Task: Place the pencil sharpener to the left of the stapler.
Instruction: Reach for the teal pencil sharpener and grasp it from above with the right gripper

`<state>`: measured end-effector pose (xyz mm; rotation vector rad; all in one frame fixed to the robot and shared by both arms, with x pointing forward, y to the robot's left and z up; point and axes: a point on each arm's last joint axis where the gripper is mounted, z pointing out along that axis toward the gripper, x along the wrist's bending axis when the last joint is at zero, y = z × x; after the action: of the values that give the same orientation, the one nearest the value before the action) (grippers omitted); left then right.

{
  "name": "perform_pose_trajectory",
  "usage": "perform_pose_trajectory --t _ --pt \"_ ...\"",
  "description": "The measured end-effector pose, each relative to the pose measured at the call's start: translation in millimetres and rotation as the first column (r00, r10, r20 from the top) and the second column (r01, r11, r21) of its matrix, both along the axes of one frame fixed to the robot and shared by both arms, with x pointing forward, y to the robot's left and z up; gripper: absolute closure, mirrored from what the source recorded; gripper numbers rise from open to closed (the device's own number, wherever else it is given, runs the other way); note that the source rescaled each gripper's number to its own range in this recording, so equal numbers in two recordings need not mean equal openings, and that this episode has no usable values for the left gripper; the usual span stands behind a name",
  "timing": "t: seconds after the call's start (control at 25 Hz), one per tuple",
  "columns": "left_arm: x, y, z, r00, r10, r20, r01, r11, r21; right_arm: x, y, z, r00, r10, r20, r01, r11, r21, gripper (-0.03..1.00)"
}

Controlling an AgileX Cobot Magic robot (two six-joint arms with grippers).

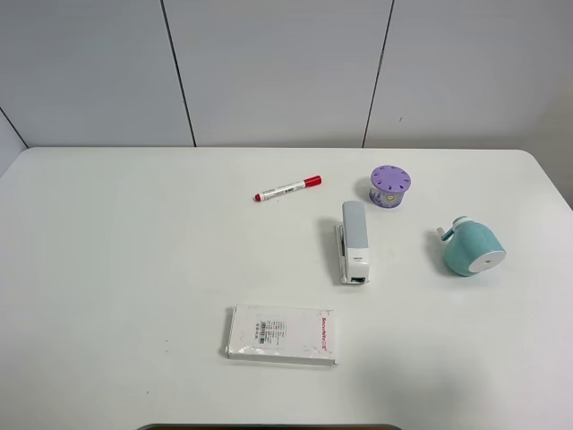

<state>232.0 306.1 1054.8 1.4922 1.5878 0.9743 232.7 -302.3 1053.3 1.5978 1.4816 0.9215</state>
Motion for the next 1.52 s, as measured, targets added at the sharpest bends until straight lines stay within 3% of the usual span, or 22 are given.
perform_pose_trajectory --t 0.96,1.2,1.52 --pt "0.0 0.0 0.0 1.0 0.0 0.0 0.0 1.0 0.0 2.5 -0.2 9.0 1.0 -0.001 -0.01 0.001 1.0 -0.001 -0.03" --pt "0.0 0.0 0.0 1.0 0.0 0.0 0.0 1.0 0.0 44.9 -1.9 43.2 0.984 -0.004 -0.176 0.001 1.0 -0.018 -0.03" --pt "0.0 0.0 0.0 1.0 0.0 0.0 0.0 1.0 0.0 148.5 0.8 89.2 0.917 0.035 -0.397 -0.051 0.998 -0.031 -0.03"
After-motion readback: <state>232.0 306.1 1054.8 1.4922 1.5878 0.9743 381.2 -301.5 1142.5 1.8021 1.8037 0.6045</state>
